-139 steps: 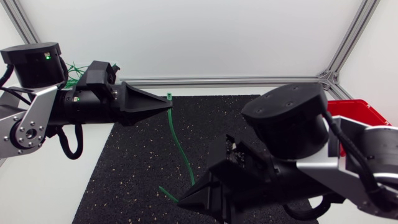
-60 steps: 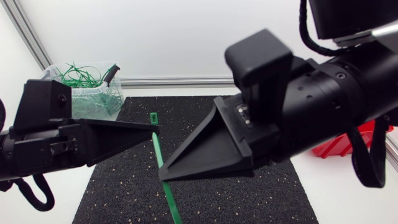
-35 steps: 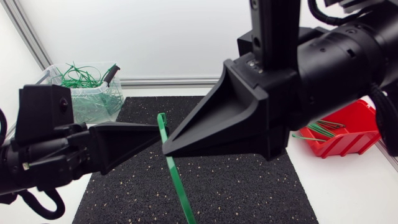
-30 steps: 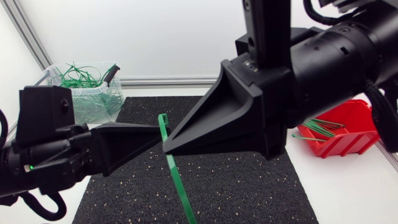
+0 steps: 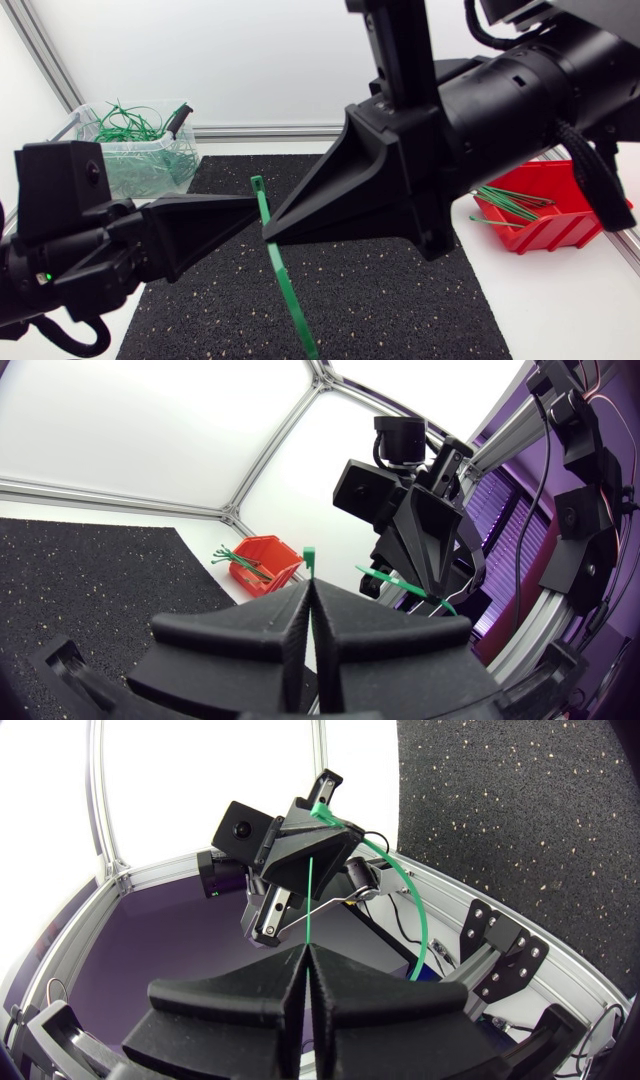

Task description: Take a green cable tie from the red box, thread the tail through the head to close it, then place it in the transparent bin on the left.

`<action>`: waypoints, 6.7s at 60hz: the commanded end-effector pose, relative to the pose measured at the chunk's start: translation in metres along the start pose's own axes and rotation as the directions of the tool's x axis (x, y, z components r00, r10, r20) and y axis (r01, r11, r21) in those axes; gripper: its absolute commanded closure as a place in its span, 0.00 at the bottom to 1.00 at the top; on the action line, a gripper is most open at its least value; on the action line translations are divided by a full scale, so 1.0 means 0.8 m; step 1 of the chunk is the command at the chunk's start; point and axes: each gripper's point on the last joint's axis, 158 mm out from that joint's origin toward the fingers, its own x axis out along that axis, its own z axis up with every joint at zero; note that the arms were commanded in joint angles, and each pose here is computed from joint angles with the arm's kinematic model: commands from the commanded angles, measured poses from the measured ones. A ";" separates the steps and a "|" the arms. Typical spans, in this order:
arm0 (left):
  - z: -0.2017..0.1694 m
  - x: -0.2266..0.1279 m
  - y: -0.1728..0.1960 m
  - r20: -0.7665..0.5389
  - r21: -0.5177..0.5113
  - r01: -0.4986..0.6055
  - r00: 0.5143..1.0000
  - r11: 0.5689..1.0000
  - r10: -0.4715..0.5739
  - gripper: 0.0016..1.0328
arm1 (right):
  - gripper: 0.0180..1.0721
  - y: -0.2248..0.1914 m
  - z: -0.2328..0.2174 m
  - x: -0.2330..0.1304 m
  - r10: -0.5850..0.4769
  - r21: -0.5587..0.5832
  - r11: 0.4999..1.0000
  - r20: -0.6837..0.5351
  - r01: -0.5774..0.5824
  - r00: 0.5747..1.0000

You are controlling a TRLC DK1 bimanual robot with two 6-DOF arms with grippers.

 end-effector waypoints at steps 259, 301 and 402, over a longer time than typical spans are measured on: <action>-0.038 -0.009 -0.019 -0.127 0.181 0.126 0.986 0.975 -0.104 0.97 | 0.95 -0.029 0.070 0.014 0.024 -0.029 0.999 -0.008 -0.025 1.000; -0.045 -0.005 -0.067 -0.167 0.185 0.203 0.971 0.962 -0.172 0.97 | 0.95 -0.056 0.101 0.024 -0.020 0.021 1.000 0.030 0.020 0.999; 0.258 -0.192 0.305 0.327 0.357 -0.861 0.478 0.362 0.815 0.97 | 0.05 -0.187 0.167 -0.248 -0.539 -0.031 0.446 0.788 0.894 0.297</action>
